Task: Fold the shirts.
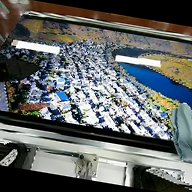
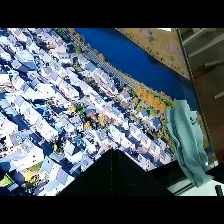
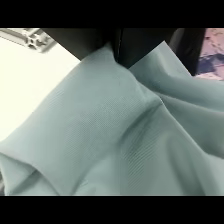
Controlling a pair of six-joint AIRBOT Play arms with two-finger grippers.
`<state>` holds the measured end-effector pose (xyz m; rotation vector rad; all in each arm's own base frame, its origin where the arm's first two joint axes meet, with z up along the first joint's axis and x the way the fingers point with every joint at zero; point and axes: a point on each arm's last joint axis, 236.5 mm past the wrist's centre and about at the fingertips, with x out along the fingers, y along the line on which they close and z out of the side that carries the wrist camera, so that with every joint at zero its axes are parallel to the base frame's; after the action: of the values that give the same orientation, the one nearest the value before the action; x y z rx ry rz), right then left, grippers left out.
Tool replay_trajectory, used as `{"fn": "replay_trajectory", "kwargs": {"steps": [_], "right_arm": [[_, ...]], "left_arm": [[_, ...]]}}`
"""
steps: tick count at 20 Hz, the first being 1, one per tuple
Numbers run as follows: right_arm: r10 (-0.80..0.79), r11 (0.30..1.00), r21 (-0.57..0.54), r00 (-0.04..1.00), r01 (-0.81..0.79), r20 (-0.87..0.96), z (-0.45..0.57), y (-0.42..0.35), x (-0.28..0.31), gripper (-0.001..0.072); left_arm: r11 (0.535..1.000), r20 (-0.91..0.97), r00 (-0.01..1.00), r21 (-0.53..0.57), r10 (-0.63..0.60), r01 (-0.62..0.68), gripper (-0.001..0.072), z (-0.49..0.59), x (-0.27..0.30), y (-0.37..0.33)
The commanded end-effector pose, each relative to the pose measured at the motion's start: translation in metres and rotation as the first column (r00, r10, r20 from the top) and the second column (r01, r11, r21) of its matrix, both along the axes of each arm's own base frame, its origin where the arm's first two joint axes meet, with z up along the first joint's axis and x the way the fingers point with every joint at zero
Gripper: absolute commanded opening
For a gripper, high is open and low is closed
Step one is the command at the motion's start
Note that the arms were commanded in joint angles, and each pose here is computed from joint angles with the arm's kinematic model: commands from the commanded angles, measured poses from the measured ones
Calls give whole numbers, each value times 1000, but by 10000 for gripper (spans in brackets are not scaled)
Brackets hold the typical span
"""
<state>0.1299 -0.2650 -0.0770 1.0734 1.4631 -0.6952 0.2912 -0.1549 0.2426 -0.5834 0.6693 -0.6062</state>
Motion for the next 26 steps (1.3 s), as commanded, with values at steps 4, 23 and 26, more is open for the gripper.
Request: {"fn": "replay_trajectory", "kwargs": {"steps": [4, 23, 26], "right_arm": [[11, 997, -81, 999, -13, -31, -4, -17, -8, 208], [764, 645, -617, 364, -451, 532, 209, 254, 259, 641], [747, 662, -485, 456, -571, 483, 159, 305, 256, 641]], "left_arm": [[1000, -5, 1000, -6, 4, -4, 34, 0, 0, 0], [695, -442, 897, 650, 16, 308, 88, -198, 76, -6], [642, -510, 860, 666, 20, 380, 699, -222, 79, -32]]}}
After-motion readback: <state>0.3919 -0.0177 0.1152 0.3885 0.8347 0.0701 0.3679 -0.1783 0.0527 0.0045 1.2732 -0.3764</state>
